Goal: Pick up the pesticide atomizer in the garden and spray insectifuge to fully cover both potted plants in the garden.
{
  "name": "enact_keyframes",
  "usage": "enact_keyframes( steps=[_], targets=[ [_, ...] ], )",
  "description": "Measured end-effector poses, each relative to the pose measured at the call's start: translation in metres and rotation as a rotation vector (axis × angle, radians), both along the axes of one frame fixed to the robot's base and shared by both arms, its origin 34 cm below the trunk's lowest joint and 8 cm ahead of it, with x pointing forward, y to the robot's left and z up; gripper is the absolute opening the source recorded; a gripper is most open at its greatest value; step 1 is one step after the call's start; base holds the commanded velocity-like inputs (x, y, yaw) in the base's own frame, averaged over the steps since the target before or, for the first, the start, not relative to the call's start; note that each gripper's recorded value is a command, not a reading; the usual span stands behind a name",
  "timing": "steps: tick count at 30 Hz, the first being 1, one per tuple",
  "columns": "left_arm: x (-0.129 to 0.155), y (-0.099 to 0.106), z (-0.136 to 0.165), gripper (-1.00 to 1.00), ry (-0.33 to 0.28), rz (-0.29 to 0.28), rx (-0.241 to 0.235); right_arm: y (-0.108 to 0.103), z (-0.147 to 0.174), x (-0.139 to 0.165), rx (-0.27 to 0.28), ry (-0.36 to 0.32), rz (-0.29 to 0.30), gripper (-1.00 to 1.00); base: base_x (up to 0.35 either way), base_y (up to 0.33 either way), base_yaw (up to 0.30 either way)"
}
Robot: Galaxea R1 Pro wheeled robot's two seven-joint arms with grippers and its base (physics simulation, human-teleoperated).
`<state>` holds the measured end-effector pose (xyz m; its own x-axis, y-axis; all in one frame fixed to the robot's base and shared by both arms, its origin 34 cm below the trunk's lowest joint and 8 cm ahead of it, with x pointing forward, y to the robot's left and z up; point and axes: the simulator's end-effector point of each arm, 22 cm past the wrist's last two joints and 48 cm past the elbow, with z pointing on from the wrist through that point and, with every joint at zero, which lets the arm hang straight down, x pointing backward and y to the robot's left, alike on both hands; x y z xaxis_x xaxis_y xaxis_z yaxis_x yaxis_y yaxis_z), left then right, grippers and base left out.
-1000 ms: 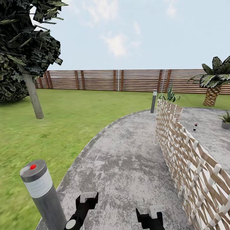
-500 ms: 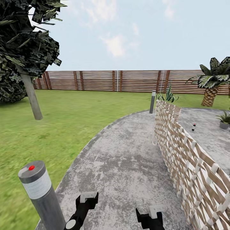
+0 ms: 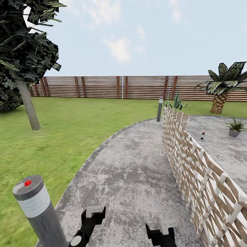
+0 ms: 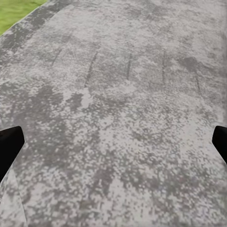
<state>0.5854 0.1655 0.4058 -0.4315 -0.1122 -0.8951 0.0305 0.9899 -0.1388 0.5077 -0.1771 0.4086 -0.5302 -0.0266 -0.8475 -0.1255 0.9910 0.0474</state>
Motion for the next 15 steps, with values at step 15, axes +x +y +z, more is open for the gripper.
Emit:
enact_keyframes(
  steps=[15],
  targets=[
    [0.0000,0.0000,0.0003,1.00,0.000,0.000,0.000,0.0001,0.0002,0.0000,0.000,0.000,0.000,1.00,0.165,0.055,0.000]
  ],
)
